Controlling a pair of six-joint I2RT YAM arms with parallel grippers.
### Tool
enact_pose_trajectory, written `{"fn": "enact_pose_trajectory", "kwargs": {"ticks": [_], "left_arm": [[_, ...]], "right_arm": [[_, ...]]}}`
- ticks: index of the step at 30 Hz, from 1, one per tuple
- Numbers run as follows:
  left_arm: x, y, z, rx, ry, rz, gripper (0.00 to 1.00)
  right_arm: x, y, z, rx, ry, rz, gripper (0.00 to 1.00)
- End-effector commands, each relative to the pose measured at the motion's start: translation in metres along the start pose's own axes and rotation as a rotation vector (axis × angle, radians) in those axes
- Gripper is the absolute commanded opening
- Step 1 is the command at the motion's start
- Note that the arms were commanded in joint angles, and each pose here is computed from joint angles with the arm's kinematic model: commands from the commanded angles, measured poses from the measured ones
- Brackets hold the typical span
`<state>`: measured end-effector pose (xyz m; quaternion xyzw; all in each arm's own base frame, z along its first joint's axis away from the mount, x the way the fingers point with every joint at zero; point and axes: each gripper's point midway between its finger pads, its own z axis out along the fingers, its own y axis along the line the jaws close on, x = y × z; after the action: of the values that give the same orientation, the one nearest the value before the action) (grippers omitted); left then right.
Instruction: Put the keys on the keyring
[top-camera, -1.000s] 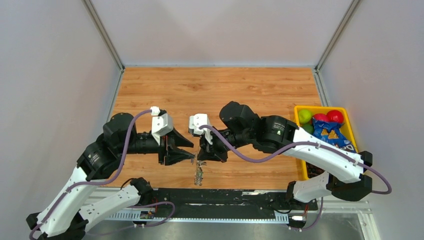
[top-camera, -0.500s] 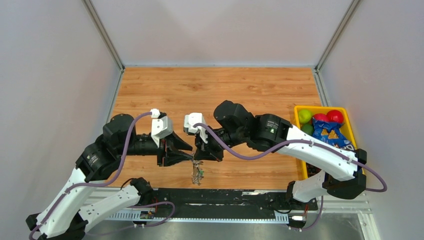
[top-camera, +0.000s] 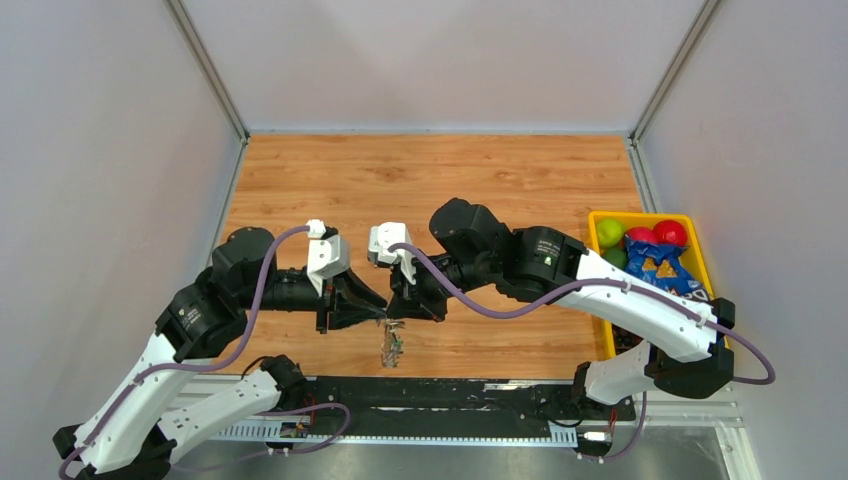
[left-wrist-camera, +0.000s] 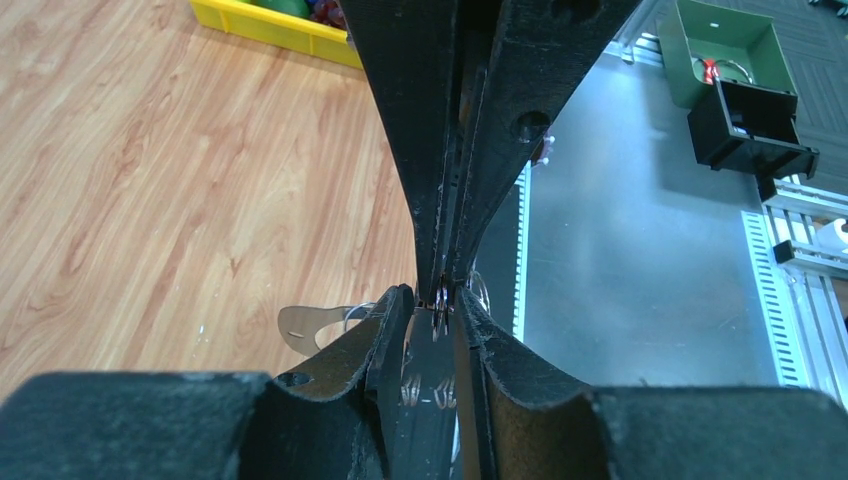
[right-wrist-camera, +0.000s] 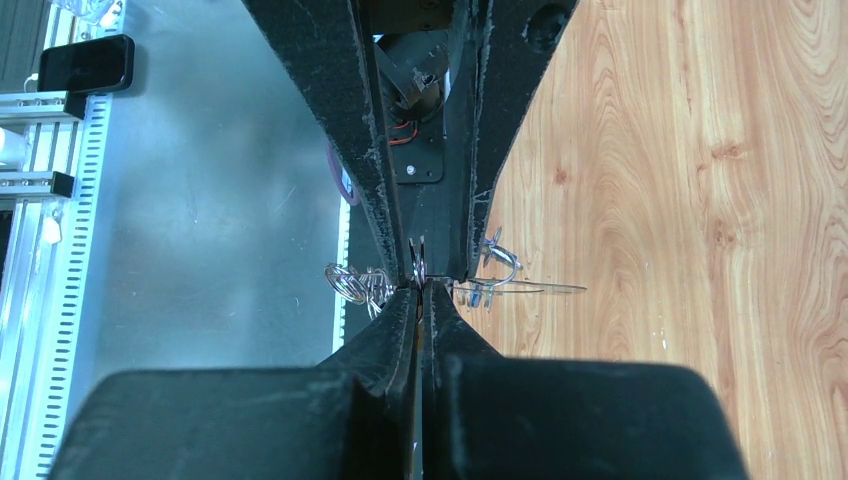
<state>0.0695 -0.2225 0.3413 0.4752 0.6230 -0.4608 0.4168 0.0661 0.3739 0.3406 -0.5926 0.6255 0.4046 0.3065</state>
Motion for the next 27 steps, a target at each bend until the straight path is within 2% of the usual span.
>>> {"fn": "enact_pose_trajectory", "kwargs": {"ticks": [1,13,19,20,22,27], "left_arm": [[-0.005,-0.001,0.002,0.017,-0.022,0.035,0.31],[-0.011,-0.002,0.004,0.03,-0.034,0.048,0.28],[-0.011,-0.001,0.004,0.03,-0.036,0.049,0.13],[-0.012,-0.002,0.003,0.031,-0.039,0.052,0.06],[-0.013,-0.003,0.003,0.038,-0.045,0.059,0.01],[-0.015,-0.003,0.002,0.033,-0.068,0.088,0.0]], "right_arm": [[-0.029,0.01,-0.011,-0.025,-0.091,-0.021,0.0],[-0.025,0.009,-0.009,-0.021,-0.081,-0.02,0.0],[-0.023,0.009,-0.007,-0.023,-0.075,-0.017,0.0],[-0.022,0.008,-0.007,-0.023,-0.074,-0.016,0.0],[-0.021,0.009,-0.007,-0.024,-0.071,-0.015,0.0],[-0.023,0.01,-0.01,-0.025,-0.082,-0.019,0.0]]}}
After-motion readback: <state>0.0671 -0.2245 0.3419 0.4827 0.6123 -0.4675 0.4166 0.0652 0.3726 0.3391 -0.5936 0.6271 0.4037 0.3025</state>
